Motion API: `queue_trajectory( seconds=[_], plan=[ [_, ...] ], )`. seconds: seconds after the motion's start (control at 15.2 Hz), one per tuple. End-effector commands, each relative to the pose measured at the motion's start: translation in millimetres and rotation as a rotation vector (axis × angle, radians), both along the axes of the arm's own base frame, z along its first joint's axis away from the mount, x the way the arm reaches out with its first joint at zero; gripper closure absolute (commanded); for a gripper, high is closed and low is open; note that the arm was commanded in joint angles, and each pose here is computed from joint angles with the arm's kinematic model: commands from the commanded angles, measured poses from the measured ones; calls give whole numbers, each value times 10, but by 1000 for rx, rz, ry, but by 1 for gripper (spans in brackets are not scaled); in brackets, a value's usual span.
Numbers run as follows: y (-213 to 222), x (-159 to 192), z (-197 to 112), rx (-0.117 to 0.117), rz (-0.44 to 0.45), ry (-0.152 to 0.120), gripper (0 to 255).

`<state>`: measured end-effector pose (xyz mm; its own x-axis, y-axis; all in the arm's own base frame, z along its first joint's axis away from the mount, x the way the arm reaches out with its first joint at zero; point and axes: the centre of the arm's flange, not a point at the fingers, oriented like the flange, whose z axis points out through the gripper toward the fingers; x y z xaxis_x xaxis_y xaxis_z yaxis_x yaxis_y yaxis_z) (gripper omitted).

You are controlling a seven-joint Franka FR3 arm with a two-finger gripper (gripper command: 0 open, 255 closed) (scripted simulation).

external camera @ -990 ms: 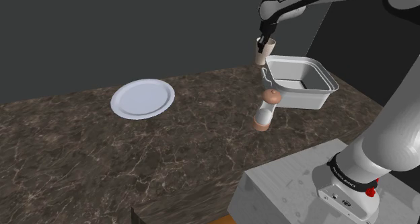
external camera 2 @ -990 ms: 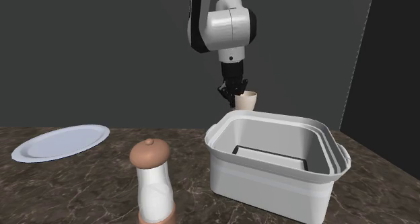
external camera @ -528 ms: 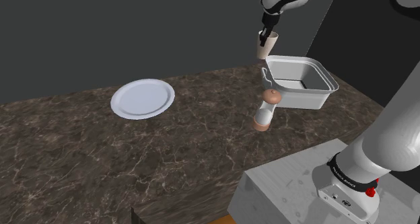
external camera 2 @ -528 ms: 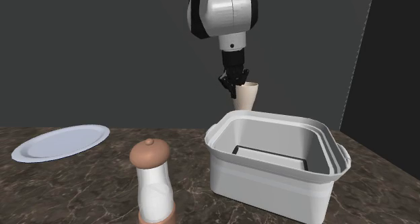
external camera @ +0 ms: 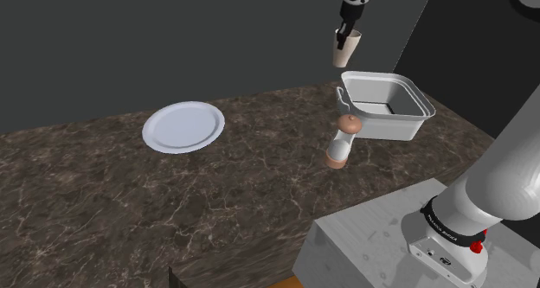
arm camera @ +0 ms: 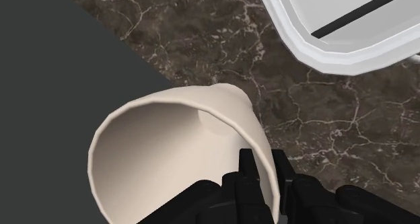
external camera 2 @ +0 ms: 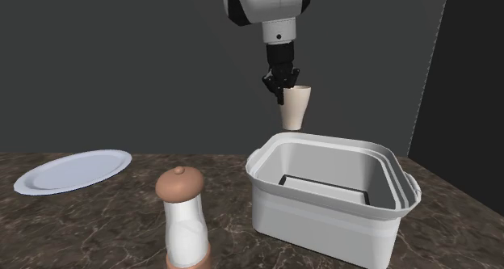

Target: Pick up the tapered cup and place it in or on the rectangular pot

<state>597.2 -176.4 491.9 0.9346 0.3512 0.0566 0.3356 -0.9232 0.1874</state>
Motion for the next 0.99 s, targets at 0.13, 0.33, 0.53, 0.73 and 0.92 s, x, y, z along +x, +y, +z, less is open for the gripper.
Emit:
queue_trajectory(
  seconds=[0.13, 0.33, 0.53, 0.73, 0.92],
  plan=[
    [1, -1, 208, 0, 0, 0, 255],
    [1, -1, 367, 0, 0, 0, 255],
    [1, -1, 525, 0, 0, 0, 255],
    [1, -1, 683, 0, 0, 0, 255],
    [1, -1, 842, 0, 0, 0, 255]
  ],
)
